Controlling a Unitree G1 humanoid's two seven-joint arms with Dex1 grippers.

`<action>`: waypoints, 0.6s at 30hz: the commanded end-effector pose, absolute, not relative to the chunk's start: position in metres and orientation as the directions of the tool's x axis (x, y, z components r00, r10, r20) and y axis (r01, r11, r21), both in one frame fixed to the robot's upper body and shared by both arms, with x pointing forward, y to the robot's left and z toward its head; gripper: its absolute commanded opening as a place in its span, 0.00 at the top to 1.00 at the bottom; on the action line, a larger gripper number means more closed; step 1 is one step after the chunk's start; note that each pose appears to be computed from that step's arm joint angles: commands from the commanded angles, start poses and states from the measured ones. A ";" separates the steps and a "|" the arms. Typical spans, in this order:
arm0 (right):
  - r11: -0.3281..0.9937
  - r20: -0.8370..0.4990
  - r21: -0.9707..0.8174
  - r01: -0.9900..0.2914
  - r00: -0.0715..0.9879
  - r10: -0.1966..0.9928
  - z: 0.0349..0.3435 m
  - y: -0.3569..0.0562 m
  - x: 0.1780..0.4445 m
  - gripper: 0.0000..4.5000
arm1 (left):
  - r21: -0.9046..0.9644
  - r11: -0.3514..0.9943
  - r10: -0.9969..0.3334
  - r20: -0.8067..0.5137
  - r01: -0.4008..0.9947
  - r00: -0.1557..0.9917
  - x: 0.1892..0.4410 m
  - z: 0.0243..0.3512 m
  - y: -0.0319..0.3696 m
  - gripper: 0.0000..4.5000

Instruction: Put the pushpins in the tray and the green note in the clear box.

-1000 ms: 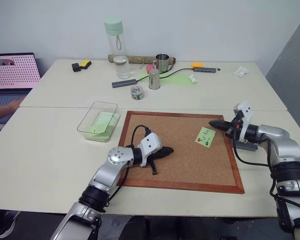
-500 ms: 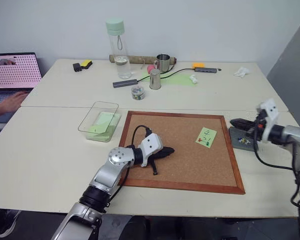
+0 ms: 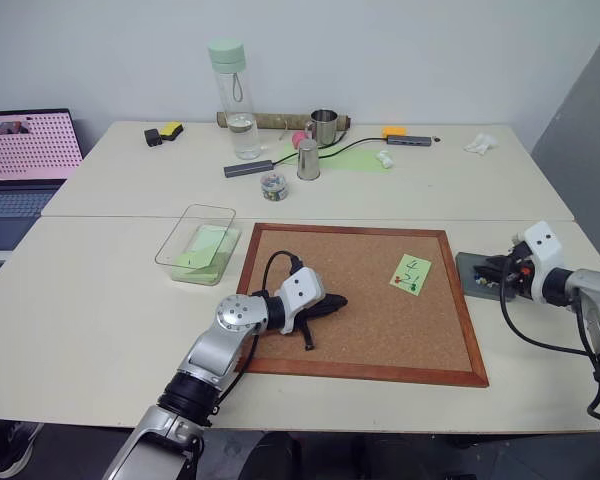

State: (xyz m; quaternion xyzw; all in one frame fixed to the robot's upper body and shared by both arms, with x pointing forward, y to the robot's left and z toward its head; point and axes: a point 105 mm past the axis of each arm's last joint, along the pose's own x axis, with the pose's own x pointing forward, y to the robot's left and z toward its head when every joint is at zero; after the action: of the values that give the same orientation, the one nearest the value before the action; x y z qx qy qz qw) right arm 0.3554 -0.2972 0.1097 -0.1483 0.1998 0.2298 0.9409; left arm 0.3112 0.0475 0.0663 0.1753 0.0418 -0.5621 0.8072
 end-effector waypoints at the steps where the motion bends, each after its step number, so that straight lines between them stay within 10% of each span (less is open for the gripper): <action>1: 0.842 -0.360 -0.215 -0.495 0.842 0.402 0.140 -0.296 0.359 0.42 | 0.196 0.305 -0.875 -0.327 0.932 0.356 0.304 0.045 0.050 1.00; 4: 0.817 -0.349 -0.213 -0.536 0.822 0.449 0.150 -0.289 0.352 0.28 | 0.196 0.309 -0.874 -0.327 0.931 0.359 0.304 0.045 0.051 1.00; 18: 0.579 -0.354 -0.200 -0.791 0.609 0.710 0.122 -0.184 0.324 0.28 | 0.205 0.290 -0.876 -0.337 0.935 0.345 0.306 0.047 0.051 1.00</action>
State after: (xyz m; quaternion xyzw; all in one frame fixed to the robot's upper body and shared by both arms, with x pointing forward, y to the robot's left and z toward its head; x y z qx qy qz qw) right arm 0.3177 -0.1867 0.1121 -0.1570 0.1429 0.4320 0.8765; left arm 0.3115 0.0475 0.0664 0.1770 0.0418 -0.5622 0.8068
